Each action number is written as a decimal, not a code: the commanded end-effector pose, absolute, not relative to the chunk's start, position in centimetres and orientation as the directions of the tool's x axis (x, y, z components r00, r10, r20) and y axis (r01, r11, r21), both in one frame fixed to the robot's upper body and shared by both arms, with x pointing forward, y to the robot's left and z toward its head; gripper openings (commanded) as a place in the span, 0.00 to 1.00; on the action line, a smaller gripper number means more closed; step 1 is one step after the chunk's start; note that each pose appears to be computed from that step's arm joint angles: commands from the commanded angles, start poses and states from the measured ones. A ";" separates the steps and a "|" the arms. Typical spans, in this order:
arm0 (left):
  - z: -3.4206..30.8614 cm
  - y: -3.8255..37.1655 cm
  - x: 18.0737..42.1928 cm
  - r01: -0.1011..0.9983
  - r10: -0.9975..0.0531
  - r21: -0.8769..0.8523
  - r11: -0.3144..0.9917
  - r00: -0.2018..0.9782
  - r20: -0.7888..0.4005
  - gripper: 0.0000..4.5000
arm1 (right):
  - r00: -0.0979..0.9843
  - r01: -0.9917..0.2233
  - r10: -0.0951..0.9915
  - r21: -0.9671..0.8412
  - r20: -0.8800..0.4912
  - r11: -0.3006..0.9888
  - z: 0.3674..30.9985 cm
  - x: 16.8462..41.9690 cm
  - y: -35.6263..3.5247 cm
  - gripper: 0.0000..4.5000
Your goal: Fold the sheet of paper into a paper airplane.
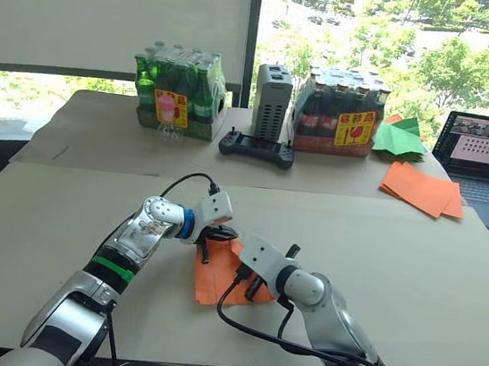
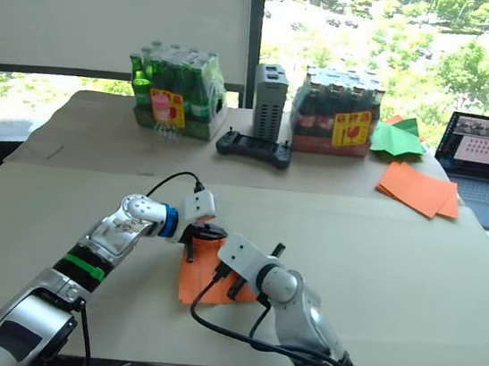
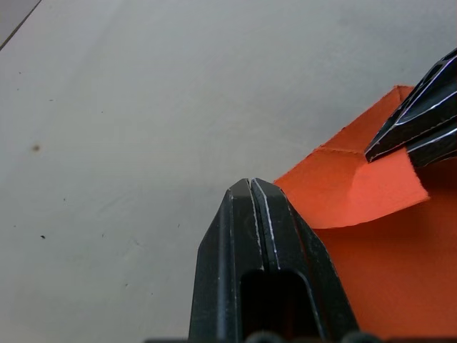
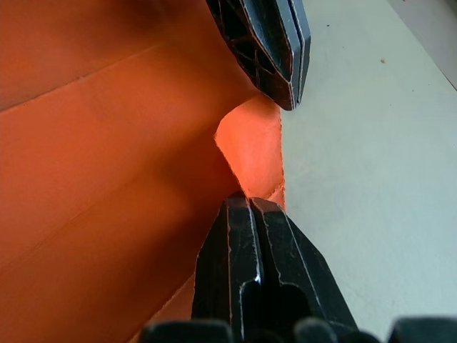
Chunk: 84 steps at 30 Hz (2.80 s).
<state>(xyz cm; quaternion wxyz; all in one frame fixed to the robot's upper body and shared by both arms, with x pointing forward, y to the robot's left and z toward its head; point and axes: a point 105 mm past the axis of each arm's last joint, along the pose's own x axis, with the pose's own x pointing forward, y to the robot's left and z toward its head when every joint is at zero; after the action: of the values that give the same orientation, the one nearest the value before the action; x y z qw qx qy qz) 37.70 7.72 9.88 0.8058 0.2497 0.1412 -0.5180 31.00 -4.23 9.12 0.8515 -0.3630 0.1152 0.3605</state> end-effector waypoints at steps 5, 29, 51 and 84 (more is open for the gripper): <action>10.0 6.8 37.9 0.905 -0.772 0.309 0.292 0.414 -0.482 0.00 | 0.697 -0.713 0.537 -0.537 -0.475 0.451 8.9 30.7 -3.8 0.01; 7.4 7.2 37.2 0.911 -0.745 0.304 0.278 0.405 -0.531 0.00 | 0.679 -0.731 0.642 -0.238 -0.356 0.640 12.5 33.6 -2.1 0.16; 7.7 7.4 36.9 0.907 -0.745 0.330 0.263 0.408 -0.527 0.00 | 0.628 -0.731 0.561 -0.162 -0.539 0.663 6.5 33.5 -4.2 0.00; 7.5 6.7 36.8 0.915 -0.757 0.325 0.239 0.385 -0.528 0.00 | 0.631 -0.652 0.460 -0.105 -0.624 0.751 5.2 30.1 -9.6 0.00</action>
<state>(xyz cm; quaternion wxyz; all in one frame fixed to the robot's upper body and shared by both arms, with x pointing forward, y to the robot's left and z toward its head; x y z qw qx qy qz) 36.90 6.66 8.07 0.7837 0.2923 0.1210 -0.5346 30.83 -7.96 7.69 0.8973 -0.1703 0.2287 0.3370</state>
